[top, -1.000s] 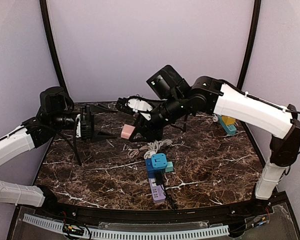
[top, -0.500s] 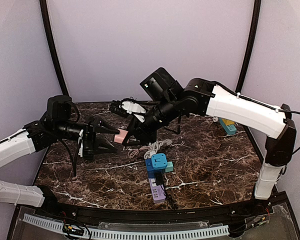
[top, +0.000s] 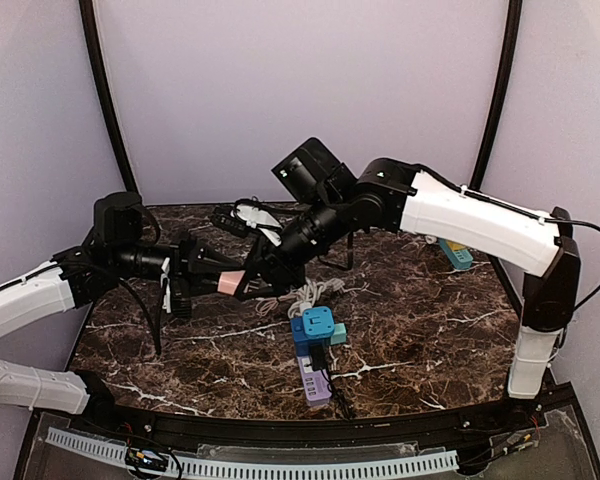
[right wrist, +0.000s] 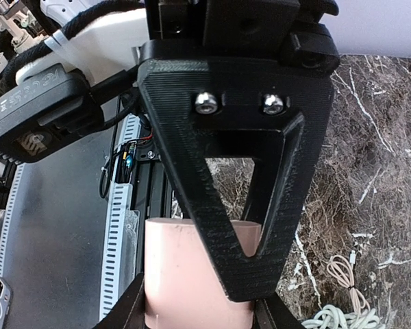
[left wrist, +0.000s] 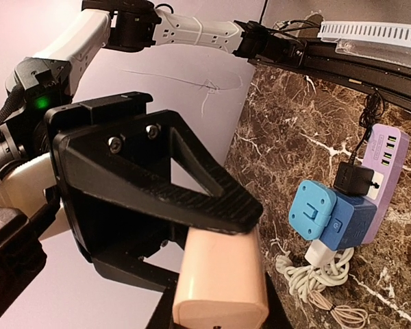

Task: Insert the plug
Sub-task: Pick up the plug from the center of the board, then move the socket to the center of the board.

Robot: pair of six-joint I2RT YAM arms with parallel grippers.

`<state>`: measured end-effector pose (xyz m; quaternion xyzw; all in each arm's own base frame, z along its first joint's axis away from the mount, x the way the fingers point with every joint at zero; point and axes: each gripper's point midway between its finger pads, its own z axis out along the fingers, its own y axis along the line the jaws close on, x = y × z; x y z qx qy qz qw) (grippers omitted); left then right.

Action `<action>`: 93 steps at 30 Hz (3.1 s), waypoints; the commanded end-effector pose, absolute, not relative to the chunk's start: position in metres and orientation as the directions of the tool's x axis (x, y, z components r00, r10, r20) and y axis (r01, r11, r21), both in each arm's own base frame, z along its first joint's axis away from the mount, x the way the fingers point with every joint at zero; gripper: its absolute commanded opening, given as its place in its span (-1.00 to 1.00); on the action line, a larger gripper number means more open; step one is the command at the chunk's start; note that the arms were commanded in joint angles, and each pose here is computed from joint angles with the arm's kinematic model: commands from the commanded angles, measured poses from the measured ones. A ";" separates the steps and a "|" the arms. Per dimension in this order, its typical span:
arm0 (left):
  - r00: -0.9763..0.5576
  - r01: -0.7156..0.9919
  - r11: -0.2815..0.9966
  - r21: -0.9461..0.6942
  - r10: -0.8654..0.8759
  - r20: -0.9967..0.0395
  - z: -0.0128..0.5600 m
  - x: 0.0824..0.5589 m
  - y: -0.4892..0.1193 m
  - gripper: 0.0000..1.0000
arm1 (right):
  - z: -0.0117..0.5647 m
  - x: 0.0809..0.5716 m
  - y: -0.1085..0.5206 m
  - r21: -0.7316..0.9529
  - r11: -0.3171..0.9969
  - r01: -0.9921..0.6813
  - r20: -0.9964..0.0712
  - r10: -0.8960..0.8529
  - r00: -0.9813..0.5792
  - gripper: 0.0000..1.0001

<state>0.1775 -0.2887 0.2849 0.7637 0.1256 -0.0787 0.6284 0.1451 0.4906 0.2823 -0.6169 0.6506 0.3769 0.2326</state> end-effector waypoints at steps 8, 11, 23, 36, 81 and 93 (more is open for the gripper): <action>0.895 0.441 -0.088 0.893 0.114 -0.431 0.286 0.174 -0.285 -0.99 | 0.302 0.183 0.498 0.118 0.102 -0.988 -0.827 -0.540 -0.155 0.23; 0.845 0.526 -0.067 0.848 0.156 -0.512 0.282 0.180 -0.285 -0.99 | 0.307 0.201 0.487 0.105 0.196 -0.975 -0.834 -0.516 -0.194 0.97; 0.212 0.898 0.287 0.334 0.382 -0.899 0.245 0.250 -0.281 -0.99 | 0.300 0.333 0.300 0.188 0.882 -0.431 -0.798 -0.119 -0.591 0.97; -0.055 0.884 0.448 0.133 0.382 -0.922 0.224 0.275 -0.276 -0.99 | 0.217 0.387 0.065 0.051 0.999 0.008 -0.715 0.042 -0.698 0.97; -0.050 0.817 0.537 0.210 0.428 -0.903 0.217 0.361 -0.269 -0.99 | 0.082 0.493 0.014 0.083 0.983 -0.165 -0.617 -0.080 -0.783 -0.23; -0.064 0.857 0.495 0.147 0.384 -0.921 0.221 0.345 -0.276 -0.99 | 0.095 0.410 0.159 0.093 0.881 -0.463 -0.592 -0.325 -0.737 -0.35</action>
